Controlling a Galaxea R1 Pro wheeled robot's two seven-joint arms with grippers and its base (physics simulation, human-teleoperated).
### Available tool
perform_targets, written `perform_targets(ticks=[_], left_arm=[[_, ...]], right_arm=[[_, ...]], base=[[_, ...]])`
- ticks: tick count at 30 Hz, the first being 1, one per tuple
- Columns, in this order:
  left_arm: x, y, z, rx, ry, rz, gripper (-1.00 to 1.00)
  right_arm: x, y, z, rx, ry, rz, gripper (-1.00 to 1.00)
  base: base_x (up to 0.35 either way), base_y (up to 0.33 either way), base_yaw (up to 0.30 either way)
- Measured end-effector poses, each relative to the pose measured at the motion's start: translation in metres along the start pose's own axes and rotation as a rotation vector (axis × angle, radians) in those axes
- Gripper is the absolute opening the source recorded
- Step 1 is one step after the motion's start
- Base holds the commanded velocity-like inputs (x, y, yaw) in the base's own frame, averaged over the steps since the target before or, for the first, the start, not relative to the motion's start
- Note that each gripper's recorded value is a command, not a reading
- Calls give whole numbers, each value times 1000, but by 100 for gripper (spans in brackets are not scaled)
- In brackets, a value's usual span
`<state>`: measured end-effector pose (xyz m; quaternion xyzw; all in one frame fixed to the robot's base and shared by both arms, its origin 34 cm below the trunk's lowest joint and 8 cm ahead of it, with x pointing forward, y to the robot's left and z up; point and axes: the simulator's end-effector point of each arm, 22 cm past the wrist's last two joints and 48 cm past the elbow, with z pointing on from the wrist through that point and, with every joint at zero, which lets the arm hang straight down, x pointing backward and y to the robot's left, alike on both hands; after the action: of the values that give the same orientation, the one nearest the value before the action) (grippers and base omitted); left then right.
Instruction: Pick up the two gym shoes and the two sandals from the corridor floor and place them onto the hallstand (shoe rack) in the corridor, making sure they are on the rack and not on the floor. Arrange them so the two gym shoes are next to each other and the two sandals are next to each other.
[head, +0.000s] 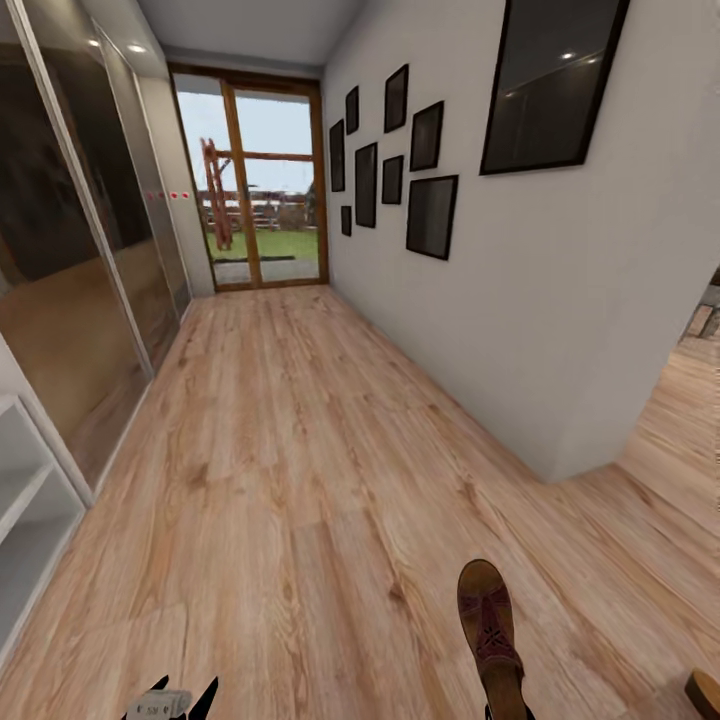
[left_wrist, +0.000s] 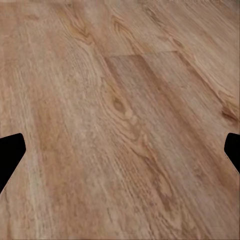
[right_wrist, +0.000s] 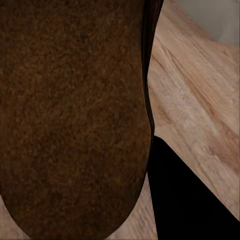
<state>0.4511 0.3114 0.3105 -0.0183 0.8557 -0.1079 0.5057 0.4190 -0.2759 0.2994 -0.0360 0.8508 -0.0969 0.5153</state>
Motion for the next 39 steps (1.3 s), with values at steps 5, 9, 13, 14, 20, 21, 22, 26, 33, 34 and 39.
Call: perform_targets(ticks=[5, 9, 13, 14, 20, 21, 22, 26, 33, 34, 39], left_arm=[[0, 0, 0, 0, 0, 0, 100], [0, 0, 0, 0, 1, 0, 100], [0, 0, 0, 0, 1, 0, 100], [0, 0, 0, 0, 1, 0, 100], [0, 0, 0, 0, 1, 0, 100], [0, 0, 0, 0, 1, 0, 100], [0, 0, 0, 0, 1, 0, 100], [0, 0, 0, 0, 1, 0, 100], [0, 0, 0, 0, 1, 0, 100], [0, 0, 0, 0, 1, 0, 100], [0, 0, 0, 0, 1, 0, 100]], right_arm=[[0, 0, 0, 0, 0, 0, -100], [0, 0, 0, 0, -1, 0, -100], [0, 0, 0, 0, 0, 0, -100], [0, 0, 0, 0, -1, 0, -100], [0, 0, 0, 0, 0, 1, -100], [0, 0, 0, 0, 0, 0, -100], [0, 0, 0, 0, 0, 1, -100], [0, 0, 0, 1, 0, 1, -100], [0, 0, 0, 1, 0, 1, -100], [0, 0, 0, 1, 0, 1, -100], [0, 0, 0, 1, 0, 1, -100]], base=[[330, 22, -246], [330, 81, -263], [330, 88, -265], [330, 99, -265], [314, 145, -265], [288, 197, -265], [283, 209, -265], [281, 213, -265], [280, 215, -265], [280, 216, -265], [280, 216, -267]])
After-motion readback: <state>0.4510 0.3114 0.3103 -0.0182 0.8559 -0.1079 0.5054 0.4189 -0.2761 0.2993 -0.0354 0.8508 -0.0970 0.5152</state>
